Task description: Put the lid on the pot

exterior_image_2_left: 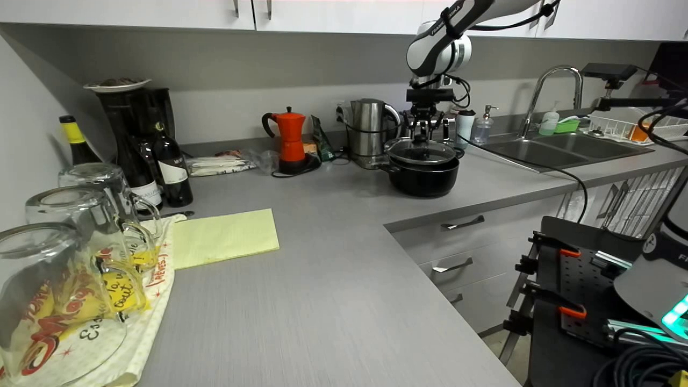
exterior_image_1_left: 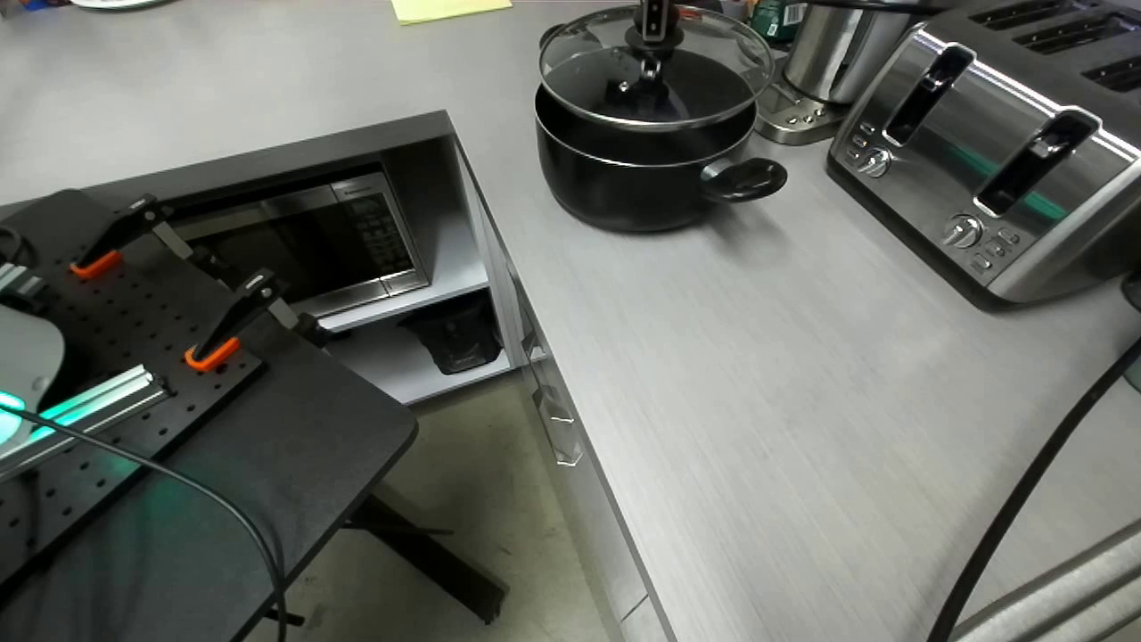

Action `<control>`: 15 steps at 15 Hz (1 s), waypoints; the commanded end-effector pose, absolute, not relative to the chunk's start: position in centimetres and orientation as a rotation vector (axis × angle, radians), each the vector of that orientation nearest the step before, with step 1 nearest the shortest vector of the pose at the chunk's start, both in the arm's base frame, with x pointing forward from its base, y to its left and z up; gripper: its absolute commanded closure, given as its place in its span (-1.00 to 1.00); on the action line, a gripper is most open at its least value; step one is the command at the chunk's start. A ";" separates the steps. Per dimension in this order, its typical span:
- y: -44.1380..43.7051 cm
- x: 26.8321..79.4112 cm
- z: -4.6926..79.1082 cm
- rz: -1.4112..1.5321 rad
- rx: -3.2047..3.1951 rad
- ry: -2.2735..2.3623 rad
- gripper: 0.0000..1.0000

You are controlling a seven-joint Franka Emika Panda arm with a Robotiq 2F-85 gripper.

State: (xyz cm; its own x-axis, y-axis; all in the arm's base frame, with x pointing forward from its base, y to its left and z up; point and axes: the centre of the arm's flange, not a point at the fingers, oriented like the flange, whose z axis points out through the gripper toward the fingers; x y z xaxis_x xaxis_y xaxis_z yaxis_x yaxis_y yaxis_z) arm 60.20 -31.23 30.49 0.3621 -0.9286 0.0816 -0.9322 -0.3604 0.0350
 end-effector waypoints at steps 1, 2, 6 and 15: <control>-30.7 60.6 31.8 0.089 2.493 -1.718 0.50; -30.6 60.6 31.7 0.089 2.493 -1.712 0.50; -30.3 60.9 31.0 0.076 2.498 -1.697 0.50; -30.0 60.8 29.5 0.043 2.501 -1.689 0.50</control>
State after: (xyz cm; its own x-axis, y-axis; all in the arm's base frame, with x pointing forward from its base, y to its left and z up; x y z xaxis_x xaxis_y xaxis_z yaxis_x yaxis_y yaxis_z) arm 60.63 -30.01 28.43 0.3898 -0.9176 0.0783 -0.9199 -0.3838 0.0809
